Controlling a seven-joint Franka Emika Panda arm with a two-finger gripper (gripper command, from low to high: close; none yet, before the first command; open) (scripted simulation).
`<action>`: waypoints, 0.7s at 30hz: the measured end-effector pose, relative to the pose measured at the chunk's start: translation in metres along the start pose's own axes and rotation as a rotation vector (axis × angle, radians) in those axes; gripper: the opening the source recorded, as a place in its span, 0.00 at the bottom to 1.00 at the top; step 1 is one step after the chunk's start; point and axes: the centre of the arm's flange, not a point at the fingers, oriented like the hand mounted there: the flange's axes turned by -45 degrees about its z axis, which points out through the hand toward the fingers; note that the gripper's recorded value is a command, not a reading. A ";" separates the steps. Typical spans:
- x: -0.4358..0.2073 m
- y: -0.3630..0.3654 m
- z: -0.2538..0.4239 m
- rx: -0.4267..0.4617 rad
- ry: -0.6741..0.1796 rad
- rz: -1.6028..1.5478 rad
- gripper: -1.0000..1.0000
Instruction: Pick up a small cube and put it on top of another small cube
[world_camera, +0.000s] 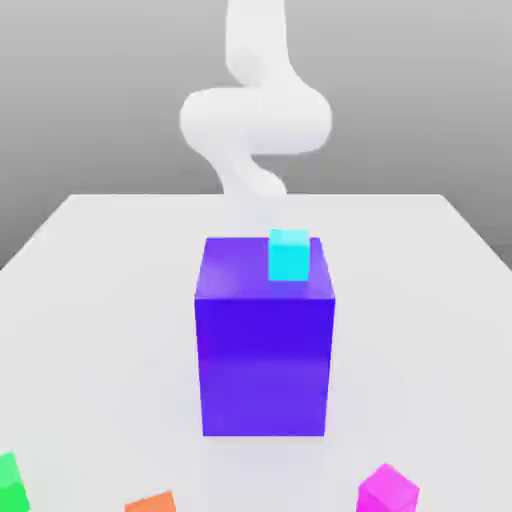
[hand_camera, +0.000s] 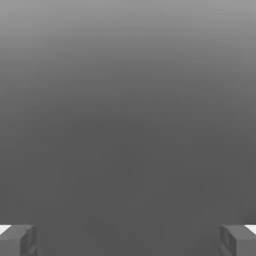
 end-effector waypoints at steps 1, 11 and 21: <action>0.001 -0.001 0.012 0.020 -0.017 -0.042 0.50; -0.007 -0.022 0.129 0.205 -0.145 -0.436 0.50; -0.041 -0.059 0.238 0.380 -0.232 -0.827 0.50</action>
